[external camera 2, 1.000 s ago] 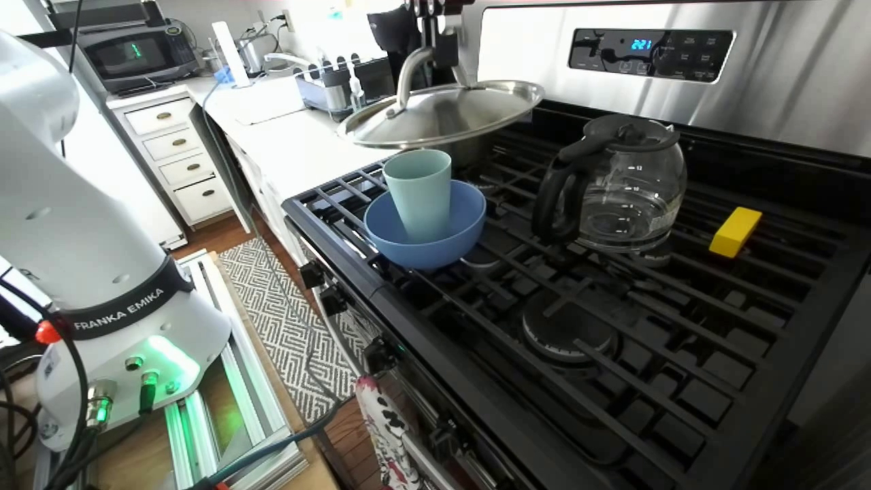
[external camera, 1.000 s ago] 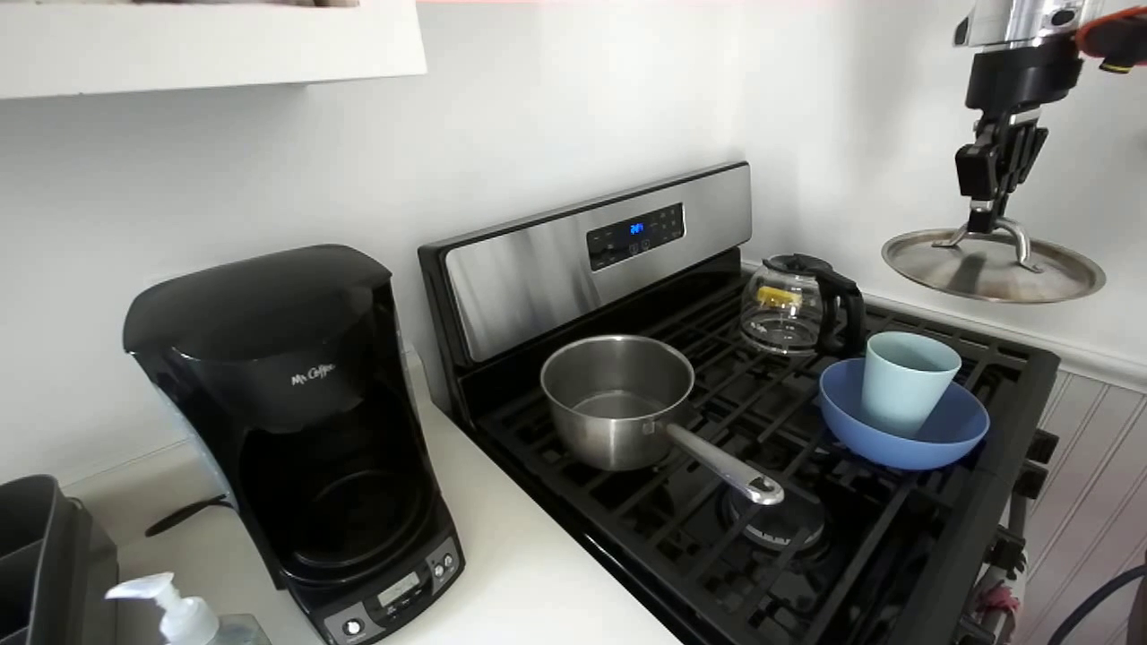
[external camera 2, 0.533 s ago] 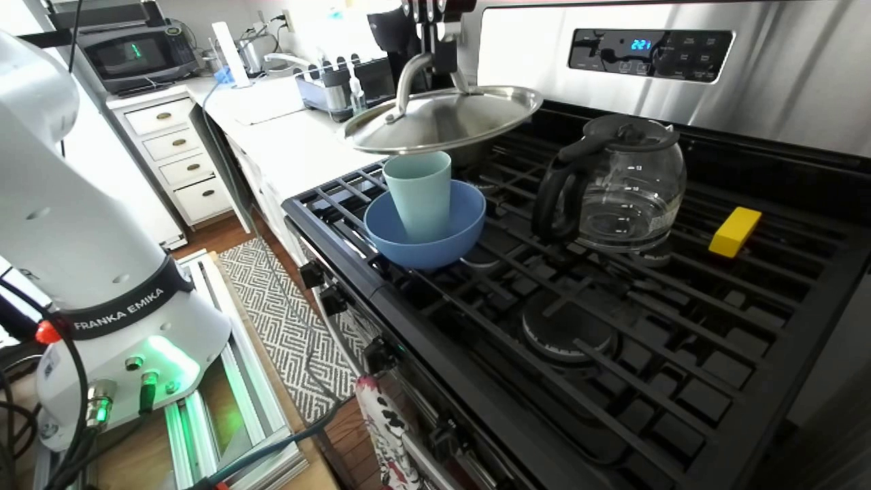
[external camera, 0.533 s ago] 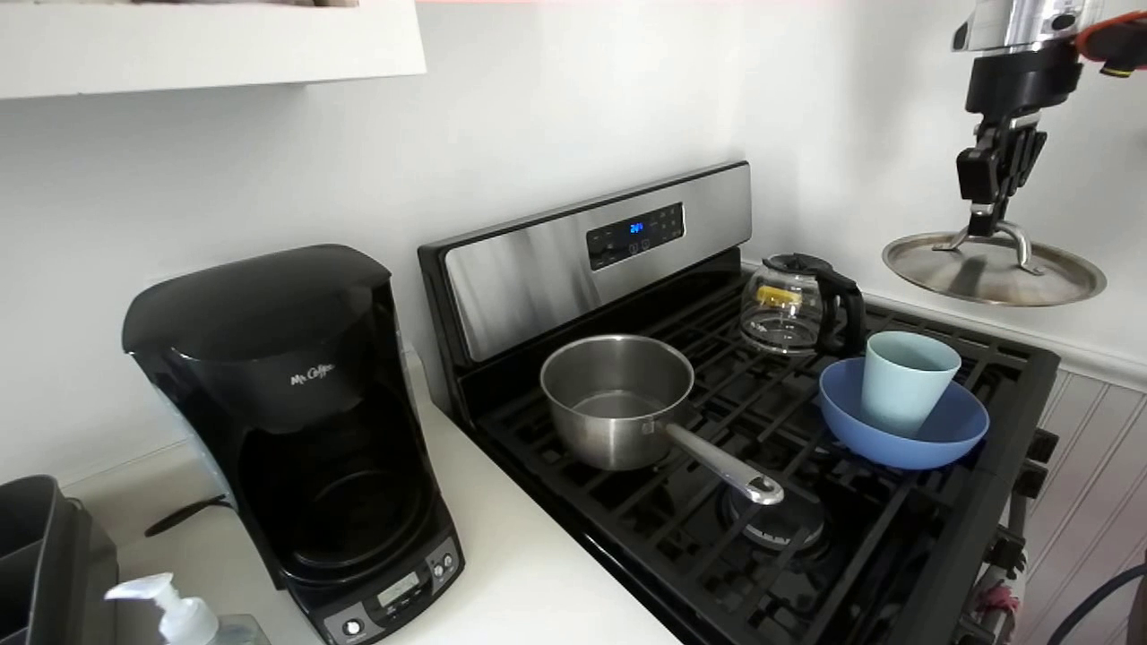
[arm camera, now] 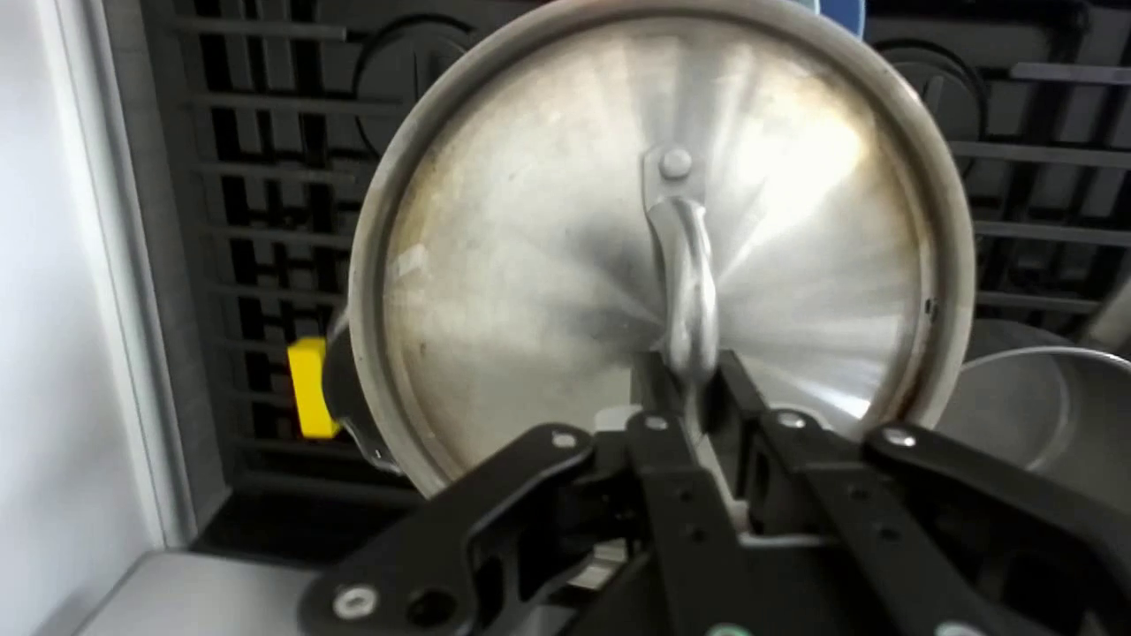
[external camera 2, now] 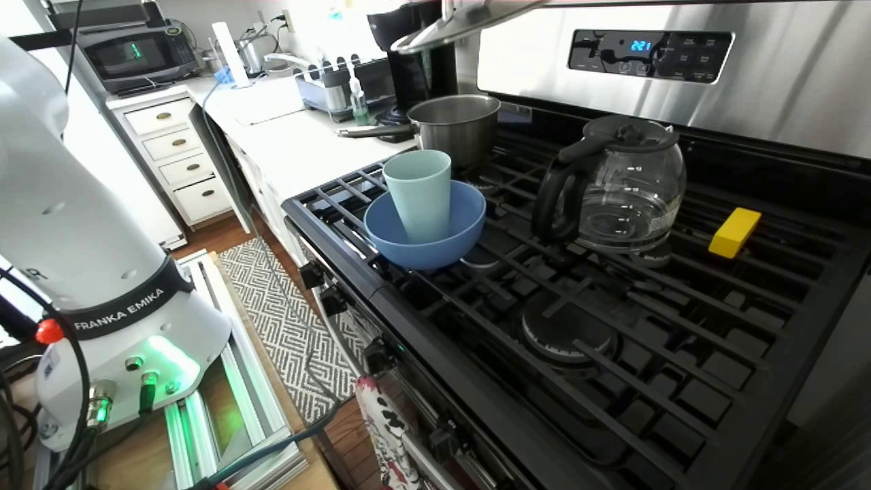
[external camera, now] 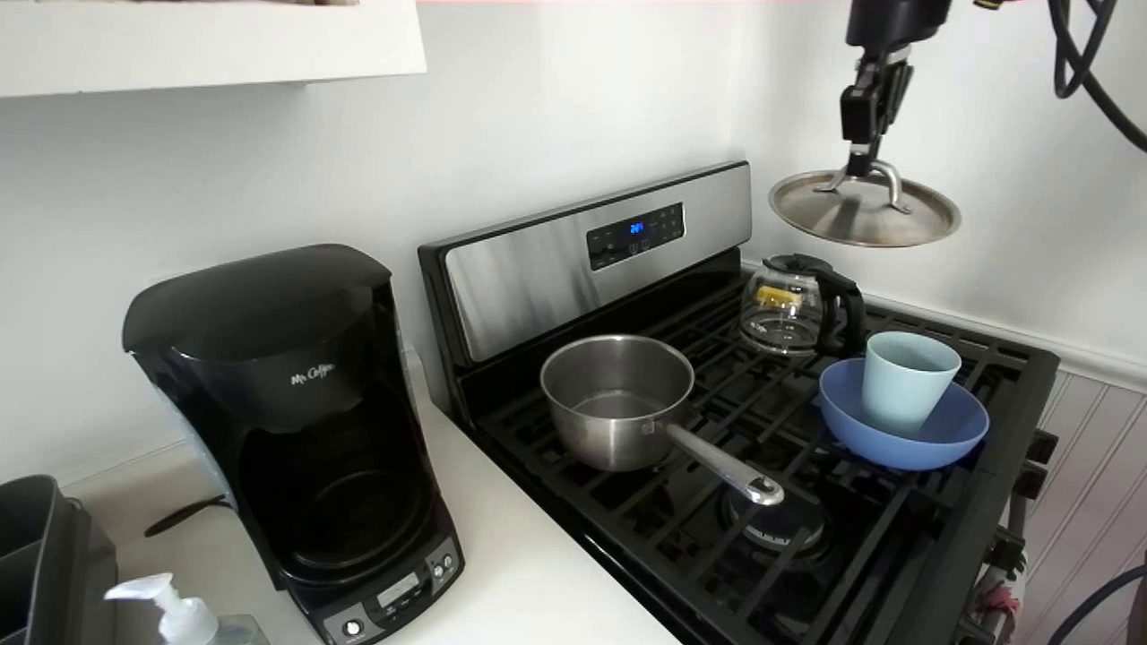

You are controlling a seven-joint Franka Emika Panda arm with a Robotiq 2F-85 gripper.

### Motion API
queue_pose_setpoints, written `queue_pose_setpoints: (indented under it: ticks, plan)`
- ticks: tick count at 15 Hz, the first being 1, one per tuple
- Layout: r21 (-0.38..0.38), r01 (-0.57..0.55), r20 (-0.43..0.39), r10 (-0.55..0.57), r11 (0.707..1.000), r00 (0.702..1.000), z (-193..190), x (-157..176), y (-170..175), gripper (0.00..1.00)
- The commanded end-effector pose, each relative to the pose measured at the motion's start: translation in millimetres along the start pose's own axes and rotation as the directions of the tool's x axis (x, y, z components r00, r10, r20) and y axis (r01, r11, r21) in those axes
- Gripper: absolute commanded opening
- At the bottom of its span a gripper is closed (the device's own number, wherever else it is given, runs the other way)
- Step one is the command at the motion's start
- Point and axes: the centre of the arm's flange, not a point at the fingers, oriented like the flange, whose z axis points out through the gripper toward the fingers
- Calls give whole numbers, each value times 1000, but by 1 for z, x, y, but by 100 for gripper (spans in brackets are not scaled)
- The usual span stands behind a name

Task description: Put the silver lid on the silver pot

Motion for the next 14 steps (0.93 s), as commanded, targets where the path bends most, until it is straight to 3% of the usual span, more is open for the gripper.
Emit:
queue_pose_setpoints:
  ticks: [1, 3, 4, 5, 8, 9, 11, 14]
  plan:
    - [18, 189, 12, -189, 982, 982, -51, 56, -40, 4]
    - [59, 282, 28, -284, 957, 958, -54, 66, -50, 4]
    - [18, 207, -2, -207, 978, 978, -41, 41, -59, 4]
    - [20, 221, 1, -221, 975, 975, -42, 46, -63, 15]
    - [22, 215, 11, -215, 976, 977, -37, 46, -62, 15]
    - [22, 213, 10, -213, 977, 977, -37, 46, -61, 4]
    - [50, 201, 22, -202, 978, 979, -14, 64, -70, 4]
    - [64, 294, 20, -296, 954, 955, 23, 88, -86, 4]
